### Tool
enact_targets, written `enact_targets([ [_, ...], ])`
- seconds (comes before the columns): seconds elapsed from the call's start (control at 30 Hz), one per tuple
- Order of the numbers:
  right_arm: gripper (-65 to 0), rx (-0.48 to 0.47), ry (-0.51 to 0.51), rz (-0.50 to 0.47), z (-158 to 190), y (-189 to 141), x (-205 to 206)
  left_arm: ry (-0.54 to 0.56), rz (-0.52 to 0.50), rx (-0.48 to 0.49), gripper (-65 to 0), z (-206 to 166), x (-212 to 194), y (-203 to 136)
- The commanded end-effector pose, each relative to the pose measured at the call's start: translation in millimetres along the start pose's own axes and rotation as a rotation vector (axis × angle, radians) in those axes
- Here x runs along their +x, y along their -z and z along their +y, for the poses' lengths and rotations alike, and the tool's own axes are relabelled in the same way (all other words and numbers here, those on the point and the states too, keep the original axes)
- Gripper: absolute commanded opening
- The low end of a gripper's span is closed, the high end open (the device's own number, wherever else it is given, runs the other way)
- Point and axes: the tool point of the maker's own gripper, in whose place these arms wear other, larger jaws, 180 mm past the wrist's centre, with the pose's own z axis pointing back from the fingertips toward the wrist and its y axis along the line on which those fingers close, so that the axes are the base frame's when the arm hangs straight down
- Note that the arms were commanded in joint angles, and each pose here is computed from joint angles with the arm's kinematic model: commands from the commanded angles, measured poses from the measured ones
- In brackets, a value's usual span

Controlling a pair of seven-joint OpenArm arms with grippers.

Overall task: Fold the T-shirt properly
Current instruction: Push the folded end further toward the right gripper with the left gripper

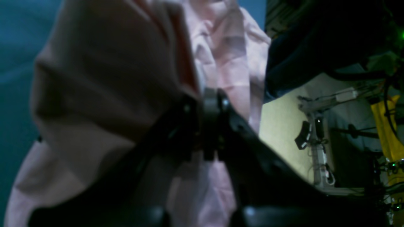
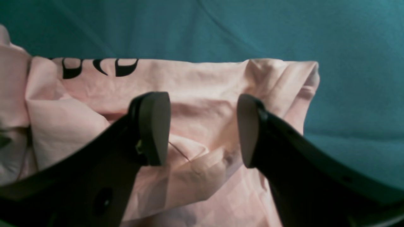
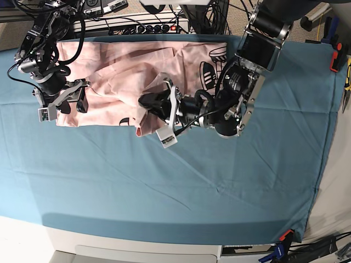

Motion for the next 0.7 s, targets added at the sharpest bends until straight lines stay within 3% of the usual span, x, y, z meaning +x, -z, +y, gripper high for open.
enact_targets([
  [0.0,-31.4,-0.003,-0.011,-0.055,-2.0,-3.1,15.1,0.028,-0.06,-0.021,-65.0,-5.2,20.9,-2.0],
  [0.43,-31.4,-0.003,-0.012,-0.055,-2.1,-3.2,15.1,0.023,-0.051,-0.023,-65.0,-5.8,17.2,-1.3],
  [0.47,-31.4,-0.003,-0.011,-0.055,-2.0,-3.2,14.9,0.023,-0.046,-0.022,-63.2,-5.6,16.3,-1.4],
  [0.6,-31.4,-0.003,-0.011,-0.055,-2.0,-3.1,15.2,0.04,-0.01,0.018,-34.8,1.7,9.8,-1.4],
  [0.67,-31.4,-0.003,-0.011,-0.055,-2.0,-3.1,15.2,0.048,0.004,0.034,-30.8,4.7,7.5,-1.4],
])
